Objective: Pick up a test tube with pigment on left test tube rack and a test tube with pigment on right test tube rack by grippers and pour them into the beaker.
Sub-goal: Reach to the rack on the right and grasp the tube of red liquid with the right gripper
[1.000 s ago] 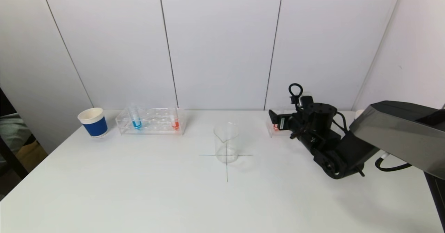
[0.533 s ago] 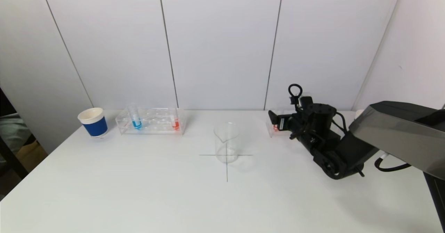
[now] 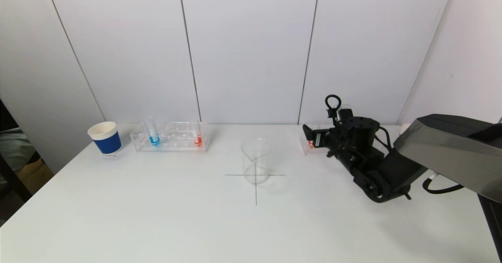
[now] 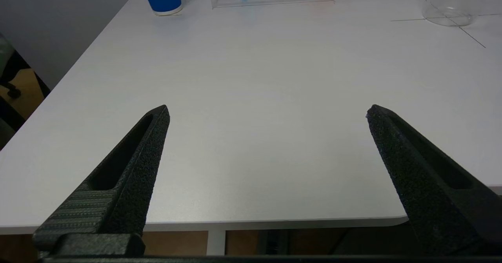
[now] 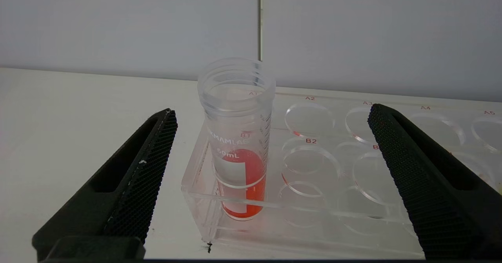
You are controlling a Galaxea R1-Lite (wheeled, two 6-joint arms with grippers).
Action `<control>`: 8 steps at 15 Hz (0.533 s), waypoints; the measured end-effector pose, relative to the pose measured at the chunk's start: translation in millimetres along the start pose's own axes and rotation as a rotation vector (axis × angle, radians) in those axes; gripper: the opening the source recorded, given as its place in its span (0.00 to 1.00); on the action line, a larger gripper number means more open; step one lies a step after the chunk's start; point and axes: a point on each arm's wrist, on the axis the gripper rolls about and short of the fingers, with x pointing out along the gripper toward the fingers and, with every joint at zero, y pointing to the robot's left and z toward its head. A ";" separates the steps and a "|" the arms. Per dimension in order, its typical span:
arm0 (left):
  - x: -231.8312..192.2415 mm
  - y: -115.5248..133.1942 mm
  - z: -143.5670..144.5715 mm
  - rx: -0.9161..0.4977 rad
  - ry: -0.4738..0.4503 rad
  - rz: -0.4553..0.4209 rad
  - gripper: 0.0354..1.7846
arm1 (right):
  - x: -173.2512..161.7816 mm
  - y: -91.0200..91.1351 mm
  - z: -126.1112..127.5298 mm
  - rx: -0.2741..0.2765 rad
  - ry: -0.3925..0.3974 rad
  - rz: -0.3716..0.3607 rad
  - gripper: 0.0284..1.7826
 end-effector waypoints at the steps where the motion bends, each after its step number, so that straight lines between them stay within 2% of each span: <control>1: 0.0 0.0 0.0 0.000 0.000 0.000 0.99 | 0.0 0.0 0.0 0.000 0.000 0.000 0.99; 8: 0.0 0.0 0.1 0.000 0.000 0.000 0.99 | 0.0 8.6 0.3 -0.009 0.001 0.020 0.99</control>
